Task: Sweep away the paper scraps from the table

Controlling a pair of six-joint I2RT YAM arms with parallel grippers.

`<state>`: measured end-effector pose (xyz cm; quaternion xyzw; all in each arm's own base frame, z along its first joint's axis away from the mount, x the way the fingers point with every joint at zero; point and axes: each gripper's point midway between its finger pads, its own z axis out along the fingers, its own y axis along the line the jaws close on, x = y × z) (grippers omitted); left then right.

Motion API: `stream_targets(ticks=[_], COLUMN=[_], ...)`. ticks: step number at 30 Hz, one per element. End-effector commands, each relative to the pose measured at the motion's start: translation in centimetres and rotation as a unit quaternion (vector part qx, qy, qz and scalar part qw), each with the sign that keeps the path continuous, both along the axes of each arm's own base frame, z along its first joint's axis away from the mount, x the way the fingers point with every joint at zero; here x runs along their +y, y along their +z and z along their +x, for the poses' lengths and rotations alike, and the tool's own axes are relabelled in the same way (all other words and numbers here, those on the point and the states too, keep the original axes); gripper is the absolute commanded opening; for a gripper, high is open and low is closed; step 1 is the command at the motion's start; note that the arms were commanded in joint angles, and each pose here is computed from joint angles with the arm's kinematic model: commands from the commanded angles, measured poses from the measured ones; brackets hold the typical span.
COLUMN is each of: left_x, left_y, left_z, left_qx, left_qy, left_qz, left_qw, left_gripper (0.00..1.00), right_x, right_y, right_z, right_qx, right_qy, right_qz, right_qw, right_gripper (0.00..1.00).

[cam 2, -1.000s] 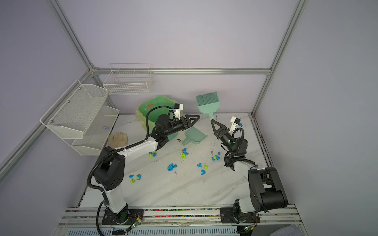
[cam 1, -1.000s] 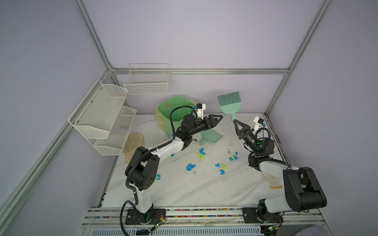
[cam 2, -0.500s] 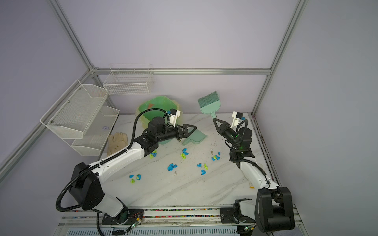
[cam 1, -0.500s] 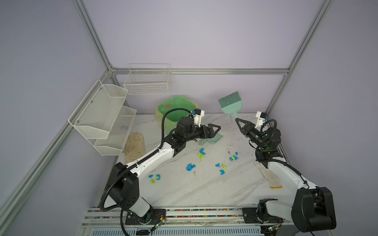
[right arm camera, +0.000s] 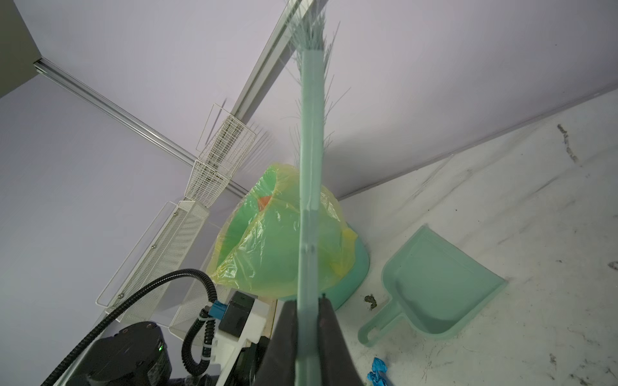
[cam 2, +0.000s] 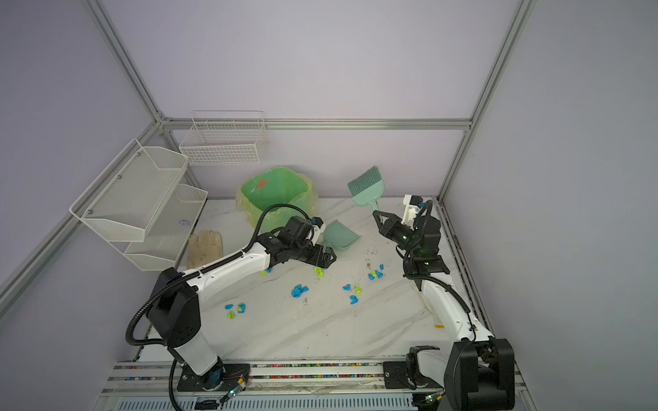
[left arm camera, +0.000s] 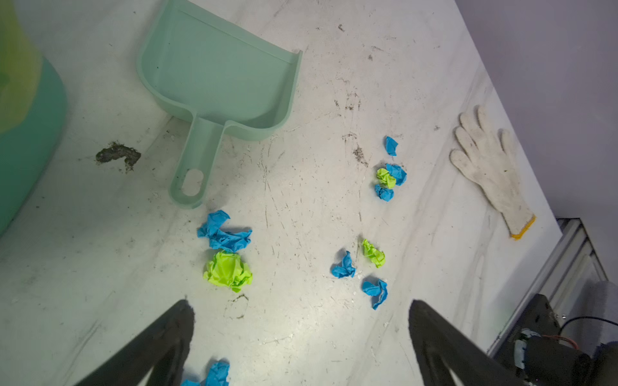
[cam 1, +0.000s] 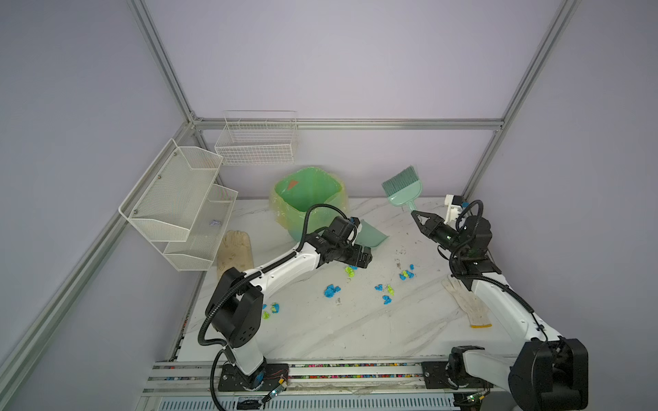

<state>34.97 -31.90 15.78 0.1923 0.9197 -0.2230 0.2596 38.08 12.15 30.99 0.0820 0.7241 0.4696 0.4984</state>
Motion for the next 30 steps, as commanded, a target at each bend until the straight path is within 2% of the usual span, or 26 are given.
stream_targets(ticks=[1, 10, 13, 18, 23, 30], left_x=[-0.2, 1.7, 1.8, 2.0, 2.3, 2.4], left_y=[2.4, 0.2, 0.1, -0.2, -0.7, -2.9], left_z=[2.0, 5.8, 6.8, 7.9, 9.1, 9.7], left_qx=[-0.034, -0.002, 0.003, -0.010, -0.016, -0.027], left_qy=[-0.016, 0.027, 0.024, 0.027, 0.057, 0.064], left_qz=[0.022, 0.030, 0.020, 0.038, 0.058, 0.120], left_qw=[0.999, 0.999, 1.000, 0.999, 0.997, 0.990], left_gripper=[1.00, 0.97, 0.92, 0.85, 0.74, 0.64], right_x=[-0.2, -0.3, -0.3, -0.3, -0.3, -0.2], right_y=[0.9, 0.7, 0.7, 0.8, 0.4, 1.0], right_z=[-0.6, -0.8, -0.8, -1.1, -1.3, -1.5], right_qx=[-0.021, -0.021, -0.020, -0.022, -0.016, -0.021], right_qy=[0.004, 0.003, 0.005, 0.005, 0.004, 0.010], right_qz=[-0.011, -0.012, -0.011, -0.011, -0.010, -0.008], right_qw=[1.000, 1.000, 1.000, 1.000, 1.000, 1.000], right_gripper=[0.00, 0.00, 0.00, 0.00, 0.00, 0.00])
